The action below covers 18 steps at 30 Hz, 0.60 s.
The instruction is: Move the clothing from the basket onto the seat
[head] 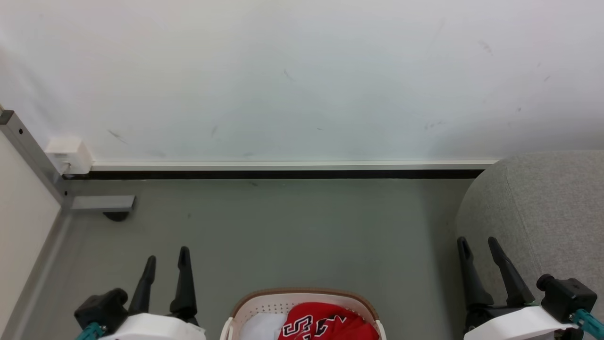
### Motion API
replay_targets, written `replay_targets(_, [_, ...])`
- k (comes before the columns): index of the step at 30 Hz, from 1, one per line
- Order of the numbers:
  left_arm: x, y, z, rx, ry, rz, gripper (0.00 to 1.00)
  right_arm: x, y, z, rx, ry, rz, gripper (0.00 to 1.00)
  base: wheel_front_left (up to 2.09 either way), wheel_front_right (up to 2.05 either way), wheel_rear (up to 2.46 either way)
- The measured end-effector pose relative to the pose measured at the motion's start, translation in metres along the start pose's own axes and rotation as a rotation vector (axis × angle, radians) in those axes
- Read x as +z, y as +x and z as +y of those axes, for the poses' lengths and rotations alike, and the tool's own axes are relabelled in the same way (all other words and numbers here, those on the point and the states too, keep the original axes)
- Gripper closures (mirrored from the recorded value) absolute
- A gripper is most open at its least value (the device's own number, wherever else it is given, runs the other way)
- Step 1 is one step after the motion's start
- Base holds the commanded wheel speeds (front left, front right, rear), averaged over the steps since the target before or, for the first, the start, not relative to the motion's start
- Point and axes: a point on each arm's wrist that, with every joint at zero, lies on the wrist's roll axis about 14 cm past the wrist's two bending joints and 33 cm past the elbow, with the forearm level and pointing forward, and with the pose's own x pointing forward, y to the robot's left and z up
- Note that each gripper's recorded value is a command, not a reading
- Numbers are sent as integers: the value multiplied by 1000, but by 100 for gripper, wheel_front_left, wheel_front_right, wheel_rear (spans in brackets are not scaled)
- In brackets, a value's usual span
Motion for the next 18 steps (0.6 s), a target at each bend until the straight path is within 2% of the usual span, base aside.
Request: replay_targets(18, [3, 0, -11, -39, 161, -39, 0, 0, 0, 10, 48, -128, -15, 0, 0, 0, 0])
